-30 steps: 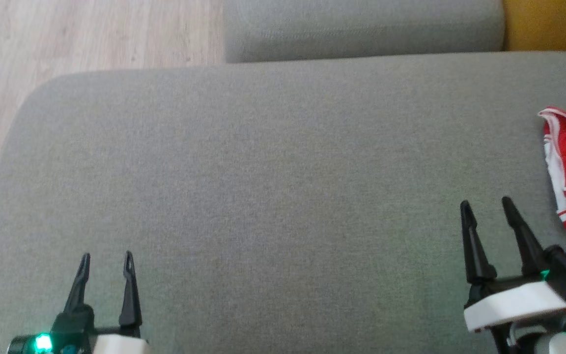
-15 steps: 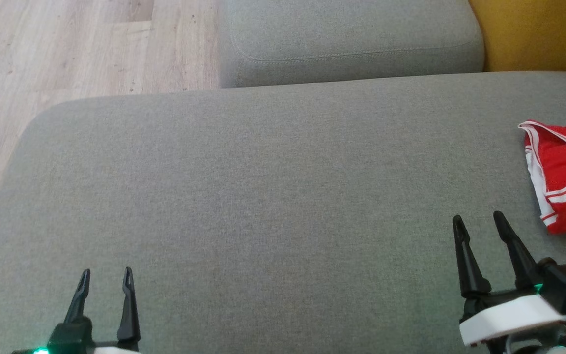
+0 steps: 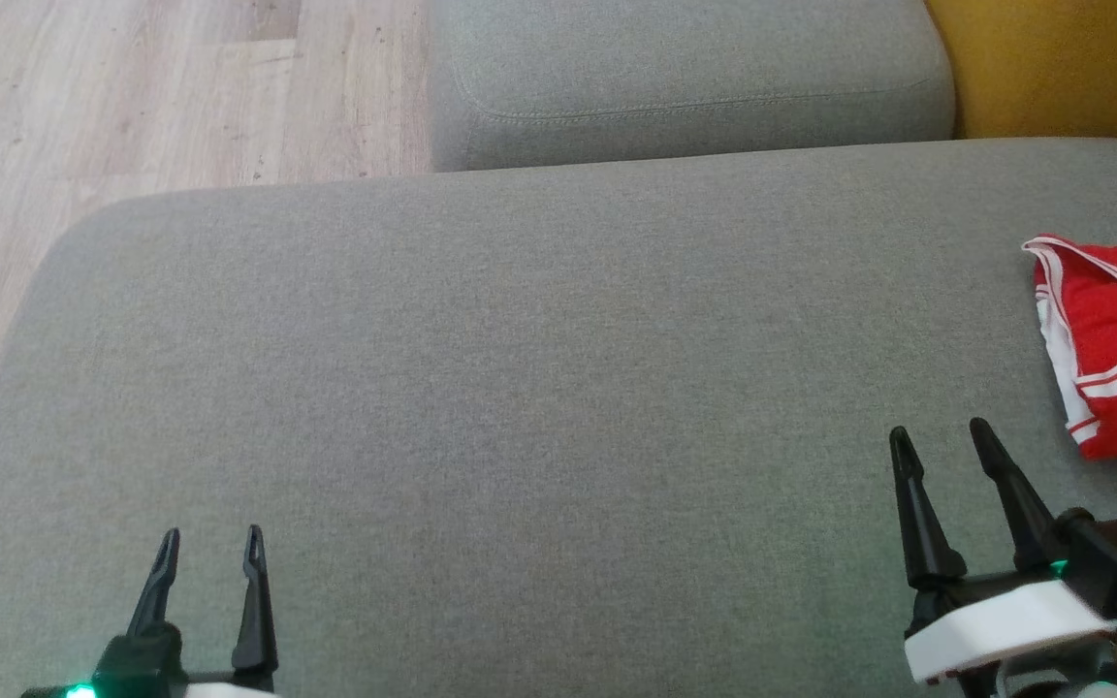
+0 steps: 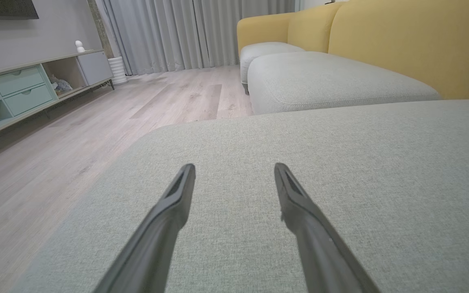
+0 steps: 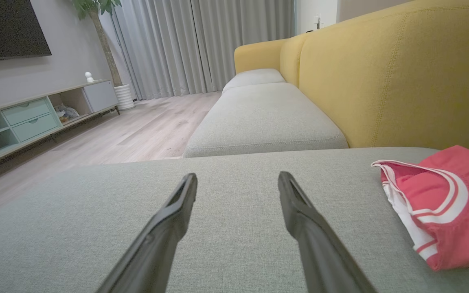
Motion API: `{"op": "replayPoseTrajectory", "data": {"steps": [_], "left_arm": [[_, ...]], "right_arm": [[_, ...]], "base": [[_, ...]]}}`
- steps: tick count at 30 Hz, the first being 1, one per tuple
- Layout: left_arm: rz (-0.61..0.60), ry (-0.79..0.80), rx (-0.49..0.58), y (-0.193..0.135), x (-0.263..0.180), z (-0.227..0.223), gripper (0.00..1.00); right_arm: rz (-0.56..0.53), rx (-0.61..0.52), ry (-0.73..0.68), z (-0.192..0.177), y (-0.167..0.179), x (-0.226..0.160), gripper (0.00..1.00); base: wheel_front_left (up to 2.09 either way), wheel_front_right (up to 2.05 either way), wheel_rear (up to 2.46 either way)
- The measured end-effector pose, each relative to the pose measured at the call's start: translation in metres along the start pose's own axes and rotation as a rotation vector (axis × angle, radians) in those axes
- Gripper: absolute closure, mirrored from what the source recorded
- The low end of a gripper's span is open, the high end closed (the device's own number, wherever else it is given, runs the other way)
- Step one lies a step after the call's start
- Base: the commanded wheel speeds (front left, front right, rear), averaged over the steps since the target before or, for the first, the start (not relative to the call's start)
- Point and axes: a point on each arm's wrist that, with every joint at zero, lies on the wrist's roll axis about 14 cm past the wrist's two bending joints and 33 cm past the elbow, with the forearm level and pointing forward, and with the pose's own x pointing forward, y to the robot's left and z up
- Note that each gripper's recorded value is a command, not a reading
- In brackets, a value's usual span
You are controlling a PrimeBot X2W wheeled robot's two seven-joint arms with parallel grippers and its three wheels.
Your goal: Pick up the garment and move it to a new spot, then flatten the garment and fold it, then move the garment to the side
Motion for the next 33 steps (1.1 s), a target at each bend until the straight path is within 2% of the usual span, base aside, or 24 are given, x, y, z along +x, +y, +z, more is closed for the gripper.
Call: {"op": "replayPoseTrajectory", "data": {"steps": [8,9,16,33], "left_arm": [[0.004,-0.001,0.0,0.0,0.0,0.0,0.0],[0.005,0.01,-0.002,0.0,-0.001,-0.003,1.0],[0.014,0.095,-0.05,-0.004,-0.01,-0.028,1.0],[0.042,0.146,-0.27,-0.001,-0.006,-0.033,1.0]], "right_arm": [[0.0,0.003,0.005,-0.002,0.0,0.0,0.0],[-0.001,0.004,0.017,-0.006,0.0,0.0,1.0],[-0.013,0.048,0.094,-0.031,-0.003,-0.006,1.0],[-0.031,0.271,0.095,-0.038,-0.005,-0.005,1.0]], "base": [[0.0,0.0,0.0],[0.0,0.0,0.0],[0.0,0.0,0.0],[0.0,0.0,0.0]]}}
